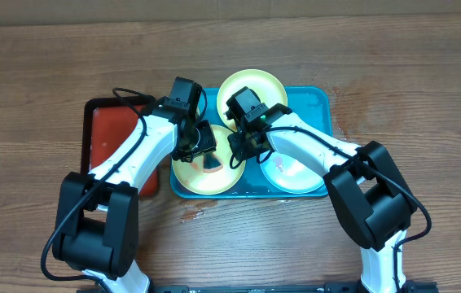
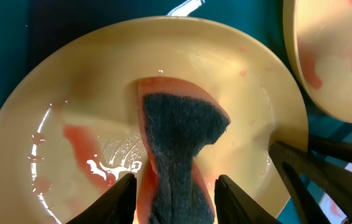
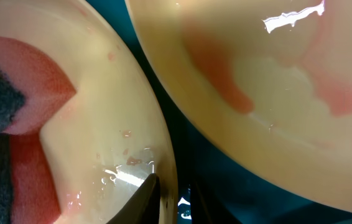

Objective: Clean dirty plates on tray and stack at the side

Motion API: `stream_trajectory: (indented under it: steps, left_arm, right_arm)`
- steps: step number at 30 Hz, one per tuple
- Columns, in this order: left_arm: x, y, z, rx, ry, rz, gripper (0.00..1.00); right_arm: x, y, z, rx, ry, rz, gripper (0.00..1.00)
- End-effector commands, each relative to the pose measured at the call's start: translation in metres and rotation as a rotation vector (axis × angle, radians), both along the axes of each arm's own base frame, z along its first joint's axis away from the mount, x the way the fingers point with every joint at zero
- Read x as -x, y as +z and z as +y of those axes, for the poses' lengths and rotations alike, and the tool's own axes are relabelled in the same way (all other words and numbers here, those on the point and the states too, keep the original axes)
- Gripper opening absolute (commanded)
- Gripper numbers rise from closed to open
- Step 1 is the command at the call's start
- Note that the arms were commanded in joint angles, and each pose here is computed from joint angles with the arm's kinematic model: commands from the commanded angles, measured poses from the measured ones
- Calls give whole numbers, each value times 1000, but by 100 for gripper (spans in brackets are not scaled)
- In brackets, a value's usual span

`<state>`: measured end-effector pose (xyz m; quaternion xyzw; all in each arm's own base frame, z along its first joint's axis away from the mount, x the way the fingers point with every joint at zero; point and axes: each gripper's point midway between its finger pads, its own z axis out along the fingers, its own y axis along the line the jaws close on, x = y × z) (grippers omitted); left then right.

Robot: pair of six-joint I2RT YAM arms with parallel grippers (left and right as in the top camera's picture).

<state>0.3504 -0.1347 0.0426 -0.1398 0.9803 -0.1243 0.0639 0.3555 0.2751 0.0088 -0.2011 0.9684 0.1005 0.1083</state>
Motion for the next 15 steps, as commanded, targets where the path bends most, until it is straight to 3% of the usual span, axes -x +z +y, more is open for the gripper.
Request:
stream_trajectory:
  steps: [1, 8, 13, 15]
  left_arm:
    - [4, -12, 0, -23, 31, 30, 42]
    - [10, -29, -8, -33, 10, 71, 39]
    - [10, -30, -8, -36, 7, 71, 18]
    - [9, -31, -5, -53, 9, 66, 14]
  right_arm:
    - [2, -6, -3, 11, -6, 11, 19]
    - [2, -6, -3, 11, -6, 11, 19]
    - [2, -6, -3, 11, -6, 11, 19]
    - [2, -6, -3, 10, -6, 10, 19]
